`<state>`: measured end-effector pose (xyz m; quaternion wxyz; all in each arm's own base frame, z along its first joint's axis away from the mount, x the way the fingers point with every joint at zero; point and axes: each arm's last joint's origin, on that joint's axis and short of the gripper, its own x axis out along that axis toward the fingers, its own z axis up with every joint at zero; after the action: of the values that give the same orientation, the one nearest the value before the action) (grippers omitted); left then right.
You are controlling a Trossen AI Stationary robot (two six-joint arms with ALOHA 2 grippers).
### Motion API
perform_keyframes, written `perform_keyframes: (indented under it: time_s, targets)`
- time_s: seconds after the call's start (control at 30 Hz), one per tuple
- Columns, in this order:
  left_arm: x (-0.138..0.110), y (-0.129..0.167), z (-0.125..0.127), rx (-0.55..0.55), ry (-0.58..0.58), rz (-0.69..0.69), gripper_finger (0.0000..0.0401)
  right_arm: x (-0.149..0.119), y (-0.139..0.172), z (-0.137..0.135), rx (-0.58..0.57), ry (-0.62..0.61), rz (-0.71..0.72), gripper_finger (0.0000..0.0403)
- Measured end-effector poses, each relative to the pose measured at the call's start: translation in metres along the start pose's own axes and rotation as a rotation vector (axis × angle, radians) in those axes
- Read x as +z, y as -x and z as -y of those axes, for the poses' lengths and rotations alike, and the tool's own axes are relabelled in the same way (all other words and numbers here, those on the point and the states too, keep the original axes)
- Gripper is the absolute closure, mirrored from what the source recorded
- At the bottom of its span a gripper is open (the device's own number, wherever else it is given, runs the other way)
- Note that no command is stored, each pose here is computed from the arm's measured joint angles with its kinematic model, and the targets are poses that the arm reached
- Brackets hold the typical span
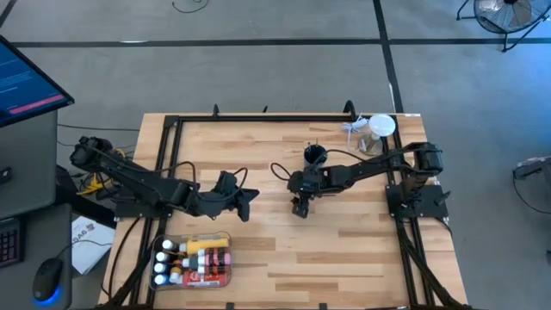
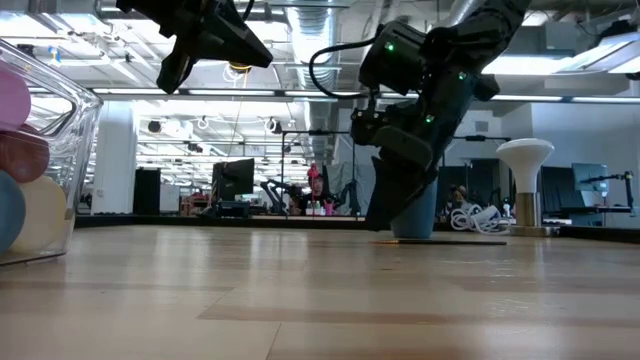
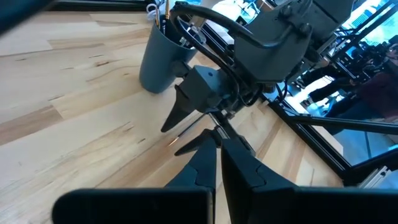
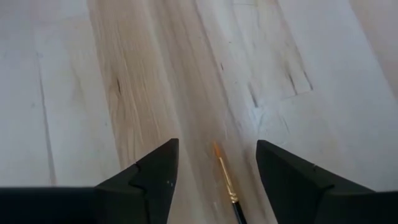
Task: Pick & Place Paint Supplies
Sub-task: Put the paint brush into the blue cup
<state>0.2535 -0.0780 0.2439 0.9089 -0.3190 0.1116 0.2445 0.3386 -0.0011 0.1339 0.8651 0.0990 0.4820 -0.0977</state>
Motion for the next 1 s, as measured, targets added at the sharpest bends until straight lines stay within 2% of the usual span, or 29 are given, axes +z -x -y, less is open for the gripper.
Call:
perform_keyframes:
  time_s: [0.5,0.63,1.0]
  targets:
    - [-0.0003,0.0006,0.0002,0.007,-0.001,0.011,0.0401,-0.0052,0.0002,0.0004,0.018,0.001,-0.060,0.0204]
    - [-0.0003,0.0006,0.0002,0.007,-0.001,0.011,0.0401,-0.0051,0.0002,0.0004,0.014,-0.037,-0.058,0.0205]
    - [-0.0003,0.0006,0.0003,0.006,-0.001,0.011,0.0401,-0.0073,-0.0039,0.0045,0.007,-0.049,-0.089,0.0218]
